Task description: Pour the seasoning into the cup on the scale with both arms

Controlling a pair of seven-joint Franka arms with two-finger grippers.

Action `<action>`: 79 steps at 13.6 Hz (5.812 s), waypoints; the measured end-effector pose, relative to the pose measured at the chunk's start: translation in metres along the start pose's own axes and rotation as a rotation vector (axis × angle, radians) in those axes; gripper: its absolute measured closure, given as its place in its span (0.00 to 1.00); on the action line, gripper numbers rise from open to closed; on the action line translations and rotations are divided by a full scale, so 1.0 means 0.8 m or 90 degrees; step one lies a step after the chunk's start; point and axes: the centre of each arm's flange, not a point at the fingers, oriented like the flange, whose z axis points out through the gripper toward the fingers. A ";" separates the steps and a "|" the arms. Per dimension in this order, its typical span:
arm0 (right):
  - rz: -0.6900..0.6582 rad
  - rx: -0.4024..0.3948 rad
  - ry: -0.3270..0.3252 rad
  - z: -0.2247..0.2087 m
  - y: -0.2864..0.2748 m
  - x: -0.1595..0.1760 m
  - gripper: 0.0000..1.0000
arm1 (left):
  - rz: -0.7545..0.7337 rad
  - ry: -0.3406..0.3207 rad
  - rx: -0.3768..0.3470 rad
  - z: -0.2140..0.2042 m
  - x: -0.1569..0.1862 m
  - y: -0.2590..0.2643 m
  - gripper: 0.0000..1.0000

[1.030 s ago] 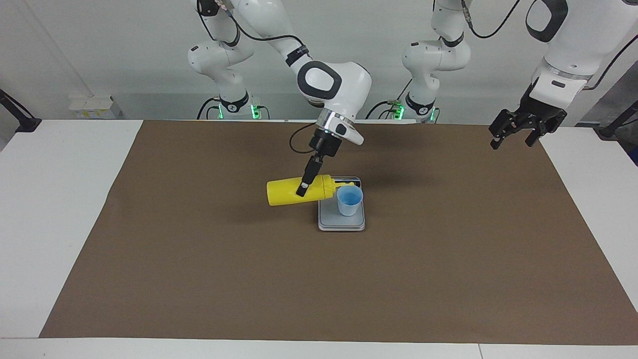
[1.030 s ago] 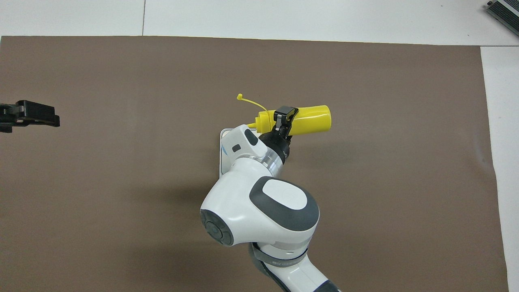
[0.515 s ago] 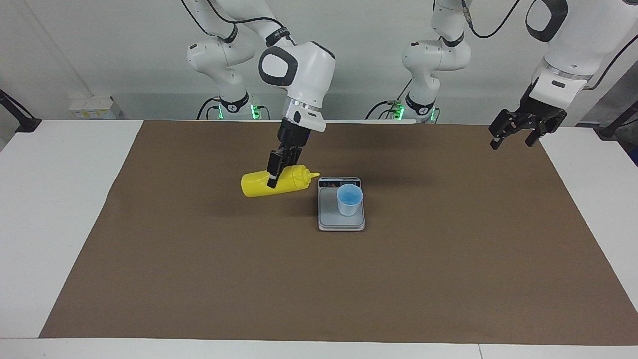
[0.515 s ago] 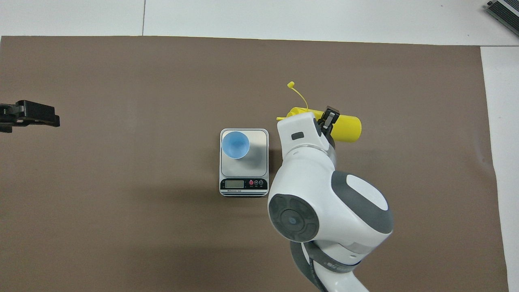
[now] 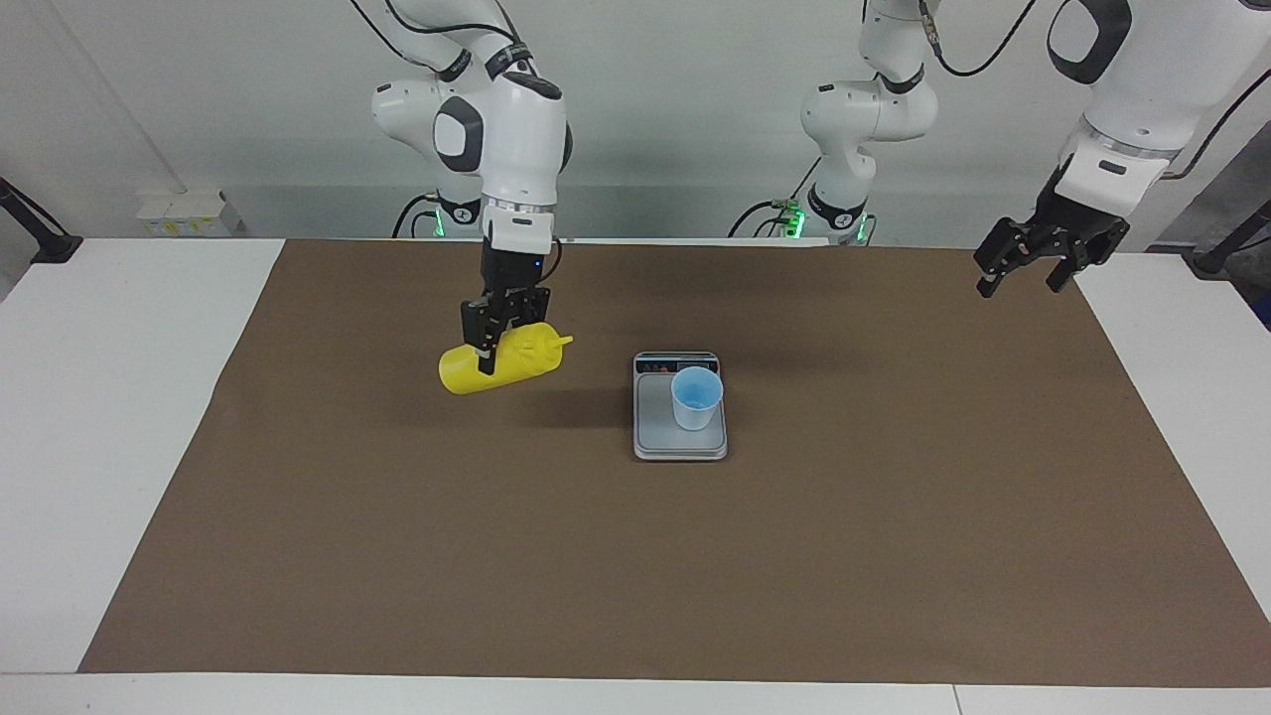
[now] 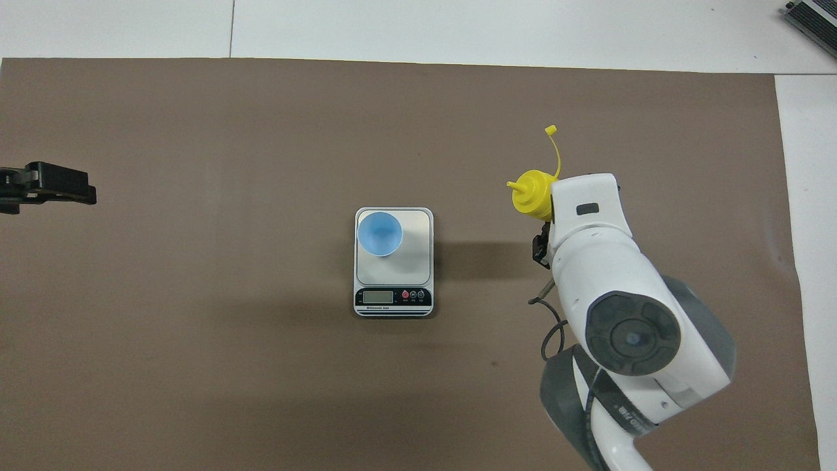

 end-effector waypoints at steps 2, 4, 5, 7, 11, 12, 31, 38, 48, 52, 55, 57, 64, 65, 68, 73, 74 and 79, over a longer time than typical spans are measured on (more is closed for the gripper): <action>0.026 0.040 0.012 0.011 0.026 -0.021 0.43 | 0.000 0.000 0.000 0.000 0.000 0.000 0.00; 0.048 0.078 0.034 0.022 0.053 -0.044 0.43 | 0.000 0.000 0.000 0.000 0.000 0.000 0.00; 0.056 0.098 0.042 0.029 0.066 -0.059 0.43 | 0.000 0.000 0.000 0.000 0.000 0.000 0.00; 0.074 0.139 0.069 0.041 0.090 -0.088 0.43 | 0.000 0.000 0.000 0.000 0.000 0.000 0.00; 0.070 0.205 0.169 0.077 0.134 -0.167 0.43 | 0.000 0.000 0.000 0.000 0.000 0.000 0.00; 0.073 0.217 0.205 0.093 0.141 -0.195 0.43 | 0.000 0.000 0.000 0.000 0.000 0.000 0.00; 0.158 0.246 0.474 0.230 0.053 -0.281 0.00 | 0.000 0.000 0.000 0.000 0.000 0.000 0.00; 0.140 0.216 0.466 0.231 0.071 -0.312 0.00 | 0.000 0.000 0.000 0.000 0.000 0.000 0.00; -0.047 0.160 0.378 0.181 0.146 -0.371 0.00 | 0.000 0.000 0.000 0.000 0.000 0.000 0.00; -0.065 0.144 0.312 0.136 0.200 -0.372 0.00 | 0.000 -0.001 0.000 0.000 0.000 0.000 0.00; -0.015 0.162 0.269 0.103 0.213 -0.342 0.00 | 0.000 -0.001 0.000 0.001 0.000 0.000 0.00; 0.005 0.173 0.223 0.084 0.218 -0.312 0.00 | 0.000 -0.001 0.000 0.001 0.000 0.000 0.00; 0.205 0.266 0.011 -0.024 0.243 -0.182 0.00 | 0.000 -0.001 0.000 0.001 0.000 0.000 0.00; 0.267 0.272 -0.005 -0.035 0.247 -0.169 0.00 | 0.000 -0.001 0.000 0.001 0.000 0.000 0.00; 0.441 0.248 -0.075 -0.053 0.250 -0.140 0.00 | 0.000 -0.001 0.000 0.001 0.000 0.000 0.00; 0.547 0.180 -0.183 -0.103 0.240 -0.081 0.00 | 0.001 0.000 0.000 0.001 0.000 0.001 0.00; 0.568 0.181 -0.195 -0.104 0.241 -0.081 0.00 | 0.001 0.000 0.000 0.001 0.000 0.001 0.00; 0.621 0.234 -0.262 -0.117 0.239 -0.120 0.00 | 0.001 -0.011 0.001 0.011 -0.002 0.001 0.00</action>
